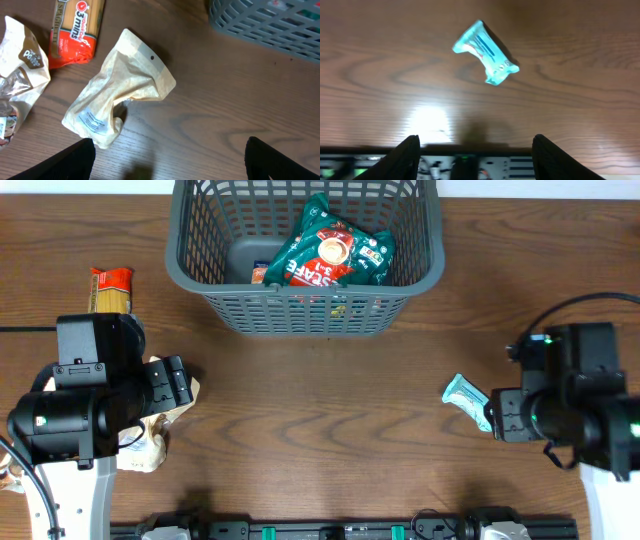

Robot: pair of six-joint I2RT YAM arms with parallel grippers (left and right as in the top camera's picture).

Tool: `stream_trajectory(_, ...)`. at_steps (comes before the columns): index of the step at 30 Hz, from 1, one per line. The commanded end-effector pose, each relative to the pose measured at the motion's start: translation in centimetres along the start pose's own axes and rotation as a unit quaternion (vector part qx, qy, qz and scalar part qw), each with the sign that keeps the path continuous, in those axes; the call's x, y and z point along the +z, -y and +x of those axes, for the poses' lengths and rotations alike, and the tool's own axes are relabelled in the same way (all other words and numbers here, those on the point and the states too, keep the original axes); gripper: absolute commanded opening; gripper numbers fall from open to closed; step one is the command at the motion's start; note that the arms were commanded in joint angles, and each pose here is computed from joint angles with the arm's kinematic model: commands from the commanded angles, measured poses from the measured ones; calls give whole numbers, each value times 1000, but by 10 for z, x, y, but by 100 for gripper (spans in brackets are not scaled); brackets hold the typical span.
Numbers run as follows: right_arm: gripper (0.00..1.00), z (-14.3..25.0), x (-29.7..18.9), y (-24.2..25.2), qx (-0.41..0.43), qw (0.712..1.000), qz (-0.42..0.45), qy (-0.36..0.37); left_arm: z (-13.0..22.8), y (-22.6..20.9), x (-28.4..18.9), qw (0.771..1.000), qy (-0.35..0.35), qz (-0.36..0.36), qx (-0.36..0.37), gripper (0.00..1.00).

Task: Pack container
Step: 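Lower the right gripper onto the light-blue wipes packet and grasp it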

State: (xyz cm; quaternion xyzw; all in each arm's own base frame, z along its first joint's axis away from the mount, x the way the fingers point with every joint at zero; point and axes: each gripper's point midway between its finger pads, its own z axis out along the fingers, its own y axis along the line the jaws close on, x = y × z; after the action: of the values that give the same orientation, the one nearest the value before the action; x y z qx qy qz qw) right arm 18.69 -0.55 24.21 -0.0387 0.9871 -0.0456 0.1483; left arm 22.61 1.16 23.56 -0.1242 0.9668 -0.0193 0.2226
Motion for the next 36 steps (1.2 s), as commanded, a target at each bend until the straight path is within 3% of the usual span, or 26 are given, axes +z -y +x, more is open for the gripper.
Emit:
stream_trajectory(1,58,6,33,12,-70,996,25,-48,-3,1,-6,1000,6,5,-3,86)
stream_trajectory(7,77,4,81,13,-145,986,-6,-82,1,1,-5,1000,-2,4,-3,85)
stream_trajectory(10,79,-2,97,4,-147,985,-45,-84,0,1,-6,1000,0,4,-3,86)
stream_trajectory(13,91,2,111,6,-157,980,-58,-108,0,1,-6,1000,0,4,-3,86)
stream_trajectory(15,94,-1,120,9,-152,980,-58,-114,0,1,-6,1000,0,4,-3,86)
stream_trajectory(25,95,-10,156,28,-139,979,-53,-142,0,1,-6,1000,0,4,-3,86)
stream_trajectory(36,99,-1,199,12,-127,967,-114,-187,-3,1,-6,1000,6,5,-3,86)
